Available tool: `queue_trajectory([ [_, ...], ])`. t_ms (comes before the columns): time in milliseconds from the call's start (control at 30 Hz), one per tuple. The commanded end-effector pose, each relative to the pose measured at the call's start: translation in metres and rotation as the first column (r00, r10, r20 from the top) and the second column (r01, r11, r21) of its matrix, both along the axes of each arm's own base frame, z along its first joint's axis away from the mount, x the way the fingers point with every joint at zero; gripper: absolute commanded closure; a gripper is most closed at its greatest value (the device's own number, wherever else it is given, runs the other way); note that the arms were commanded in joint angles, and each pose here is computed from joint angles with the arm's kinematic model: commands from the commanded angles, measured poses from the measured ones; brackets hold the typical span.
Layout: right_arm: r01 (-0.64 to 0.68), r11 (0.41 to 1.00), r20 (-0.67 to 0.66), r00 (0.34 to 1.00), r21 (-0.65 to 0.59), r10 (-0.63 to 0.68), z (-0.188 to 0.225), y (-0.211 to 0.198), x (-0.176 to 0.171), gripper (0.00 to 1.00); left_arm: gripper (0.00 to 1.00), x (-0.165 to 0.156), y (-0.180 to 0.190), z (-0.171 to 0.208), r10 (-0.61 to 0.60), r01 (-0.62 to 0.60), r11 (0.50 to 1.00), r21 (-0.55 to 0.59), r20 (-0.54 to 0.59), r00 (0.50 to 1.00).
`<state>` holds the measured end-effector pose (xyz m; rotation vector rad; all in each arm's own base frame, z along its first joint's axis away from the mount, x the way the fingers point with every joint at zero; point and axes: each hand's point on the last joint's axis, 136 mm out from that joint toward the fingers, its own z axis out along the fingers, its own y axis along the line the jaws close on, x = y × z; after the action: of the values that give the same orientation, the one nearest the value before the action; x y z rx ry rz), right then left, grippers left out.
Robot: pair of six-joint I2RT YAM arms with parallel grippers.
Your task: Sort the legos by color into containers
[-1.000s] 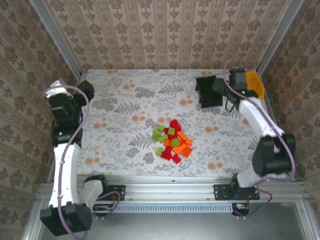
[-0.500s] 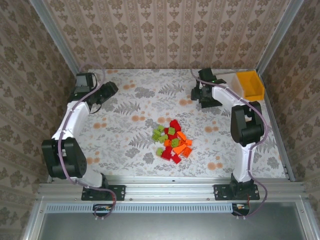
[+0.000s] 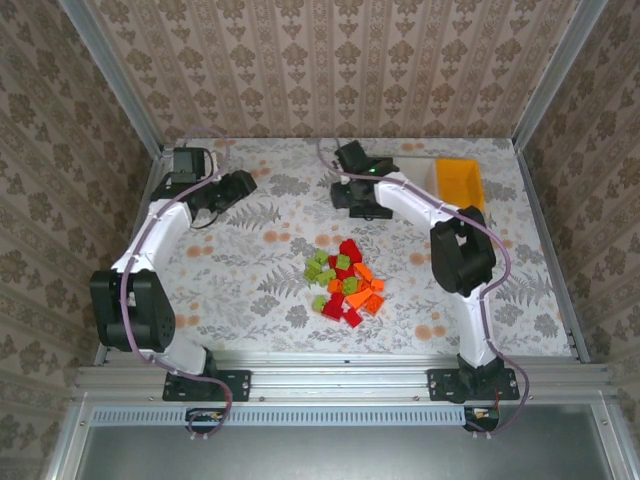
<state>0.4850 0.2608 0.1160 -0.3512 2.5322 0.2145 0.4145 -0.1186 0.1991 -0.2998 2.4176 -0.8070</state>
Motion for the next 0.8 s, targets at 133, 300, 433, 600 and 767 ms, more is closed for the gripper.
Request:
queue_trajectory([
  [133, -0.069, 0.995, 0.043, 0.997, 0.065, 0.067, 0.045, 0.033, -0.029, 0.51, 0.35, -0.004, -0.033, -0.006, -0.066, 0.066, 0.998, 0.020, -0.015, 0.998],
  [300, 0.220, 0.969, 0.137, 0.962, 0.114, -0.235, 0.093, -0.068, -0.023, 0.48, 0.36, 0.005, -0.086, -0.017, -0.198, 0.199, 0.979, 0.044, -0.017, 0.980],
  [433, 0.446, 0.871, 0.117, 0.872, 0.207, -0.475, 0.084, -0.141, -0.038, 0.41, 0.36, 0.022, -0.137, -0.035, -0.288, 0.290, 0.955, 0.066, -0.030, 0.957],
  [600, 0.544, 0.816, 0.045, 0.826, 0.198, -0.562, 0.052, -0.177, -0.065, 0.38, 0.36, 0.051, -0.188, -0.062, -0.350, 0.353, 0.929, 0.110, -0.045, 0.936],
  [767, 0.562, 0.810, 0.024, 0.819, 0.169, -0.573, 0.037, -0.190, -0.080, 0.37, 0.38, 0.072, -0.214, -0.089, -0.370, 0.378, 0.908, 0.178, -0.076, 0.926],
])
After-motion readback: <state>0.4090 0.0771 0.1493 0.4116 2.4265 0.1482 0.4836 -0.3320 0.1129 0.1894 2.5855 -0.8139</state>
